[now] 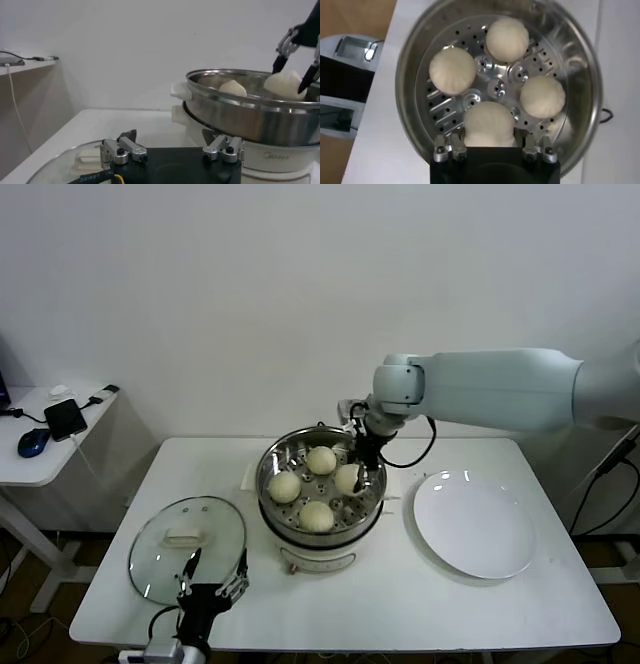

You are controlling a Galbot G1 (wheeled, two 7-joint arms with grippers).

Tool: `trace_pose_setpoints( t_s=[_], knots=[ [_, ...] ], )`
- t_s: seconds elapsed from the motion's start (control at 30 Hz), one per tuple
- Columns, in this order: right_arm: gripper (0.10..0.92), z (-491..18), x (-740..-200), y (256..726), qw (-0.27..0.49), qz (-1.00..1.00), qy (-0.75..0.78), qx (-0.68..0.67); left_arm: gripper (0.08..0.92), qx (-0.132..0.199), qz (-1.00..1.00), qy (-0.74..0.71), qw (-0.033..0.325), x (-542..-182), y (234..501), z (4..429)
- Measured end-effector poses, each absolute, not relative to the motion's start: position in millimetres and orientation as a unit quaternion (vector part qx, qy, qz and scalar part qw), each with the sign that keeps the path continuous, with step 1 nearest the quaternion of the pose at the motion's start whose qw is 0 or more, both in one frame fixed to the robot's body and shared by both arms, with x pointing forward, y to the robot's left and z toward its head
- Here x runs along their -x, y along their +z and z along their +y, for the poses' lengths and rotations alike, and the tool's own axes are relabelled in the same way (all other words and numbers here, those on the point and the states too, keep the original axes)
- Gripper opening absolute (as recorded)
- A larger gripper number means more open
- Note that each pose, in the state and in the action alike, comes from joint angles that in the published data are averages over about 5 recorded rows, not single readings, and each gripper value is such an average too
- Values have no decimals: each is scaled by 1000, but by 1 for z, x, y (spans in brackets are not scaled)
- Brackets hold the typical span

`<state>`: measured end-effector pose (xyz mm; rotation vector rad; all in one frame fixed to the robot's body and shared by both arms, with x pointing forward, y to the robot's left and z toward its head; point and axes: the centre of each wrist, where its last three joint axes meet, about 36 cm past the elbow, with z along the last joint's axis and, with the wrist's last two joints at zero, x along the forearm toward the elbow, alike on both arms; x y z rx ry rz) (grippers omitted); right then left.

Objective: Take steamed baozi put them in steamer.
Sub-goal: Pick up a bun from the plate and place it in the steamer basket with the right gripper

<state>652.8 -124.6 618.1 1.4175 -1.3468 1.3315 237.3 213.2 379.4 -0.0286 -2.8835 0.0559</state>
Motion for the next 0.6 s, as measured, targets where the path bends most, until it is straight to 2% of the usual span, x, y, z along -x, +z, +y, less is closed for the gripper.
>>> trace_pose_setpoints(
  t_s=[0.27, 0.47, 0.6],
  knots=[
    [655, -119, -654, 593, 382, -526, 528, -546, 823, 9, -992, 22, 128, -238, 380, 214],
    [779, -116, -654, 589, 371, -532, 524, -552, 823, 7, -992, 24, 126, -239, 381, 215],
    [818, -121, -655, 598, 364, -532, 514, -566, 823, 9, -992, 24, 125, -239, 382, 216]
  ],
)
